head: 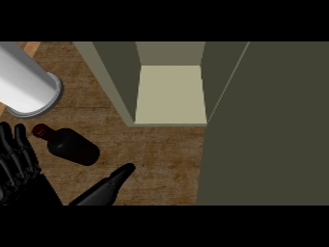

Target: Pick up the wine, place it into the cabinet and close the cabinet

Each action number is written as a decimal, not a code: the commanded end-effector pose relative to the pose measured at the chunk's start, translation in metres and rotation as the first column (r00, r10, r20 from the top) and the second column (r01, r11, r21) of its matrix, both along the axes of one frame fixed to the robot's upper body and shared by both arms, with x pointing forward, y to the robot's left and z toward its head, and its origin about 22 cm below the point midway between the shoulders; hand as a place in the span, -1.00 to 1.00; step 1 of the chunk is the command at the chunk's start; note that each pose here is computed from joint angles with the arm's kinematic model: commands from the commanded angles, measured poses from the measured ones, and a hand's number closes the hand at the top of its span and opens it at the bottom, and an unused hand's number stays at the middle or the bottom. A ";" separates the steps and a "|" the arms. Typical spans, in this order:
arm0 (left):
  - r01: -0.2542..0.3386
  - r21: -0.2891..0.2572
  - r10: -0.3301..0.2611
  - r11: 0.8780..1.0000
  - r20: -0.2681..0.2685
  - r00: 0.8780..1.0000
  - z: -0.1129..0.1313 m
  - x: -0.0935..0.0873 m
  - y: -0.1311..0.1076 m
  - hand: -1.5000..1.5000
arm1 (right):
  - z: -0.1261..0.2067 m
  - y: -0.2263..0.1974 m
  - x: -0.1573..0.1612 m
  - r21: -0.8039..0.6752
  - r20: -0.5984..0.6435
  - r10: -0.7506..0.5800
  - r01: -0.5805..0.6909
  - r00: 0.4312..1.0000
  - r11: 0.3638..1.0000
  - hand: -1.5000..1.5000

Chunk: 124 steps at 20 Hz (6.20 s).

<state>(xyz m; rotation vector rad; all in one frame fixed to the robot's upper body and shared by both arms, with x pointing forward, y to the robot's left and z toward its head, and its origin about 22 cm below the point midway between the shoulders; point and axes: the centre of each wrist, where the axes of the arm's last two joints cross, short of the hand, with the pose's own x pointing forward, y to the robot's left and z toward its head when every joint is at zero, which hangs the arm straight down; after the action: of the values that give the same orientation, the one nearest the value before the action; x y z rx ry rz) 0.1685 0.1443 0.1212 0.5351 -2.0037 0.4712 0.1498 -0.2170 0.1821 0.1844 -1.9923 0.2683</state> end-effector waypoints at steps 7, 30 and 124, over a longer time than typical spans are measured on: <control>-0.040 -0.036 0.039 0.999 -0.018 0.999 0.025 -0.018 -0.022 -1.00 | 0.044 0.011 -0.025 0.029 -0.010 -0.008 0.009 1.000 1.000 -1.00; -0.175 -0.065 0.168 0.982 -0.106 0.980 0.018 0.038 -0.005 -1.00 | 0.089 0.010 -0.021 0.001 -0.002 -0.004 0.004 1.000 1.000 -1.00; 0.615 0.017 -0.609 0.788 -0.129 0.783 -0.225 0.093 0.087 1.00 | 0.104 0.017 -0.015 -0.008 0.007 -0.007 0.007 1.000 1.000 -1.00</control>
<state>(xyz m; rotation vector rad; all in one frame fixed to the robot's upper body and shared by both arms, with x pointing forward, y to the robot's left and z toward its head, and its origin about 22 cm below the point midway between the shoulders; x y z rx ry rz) 0.2601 0.2250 -0.1133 0.0703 -1.9050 0.0799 0.1565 -0.1914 0.2871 0.1265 -2.0061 0.2378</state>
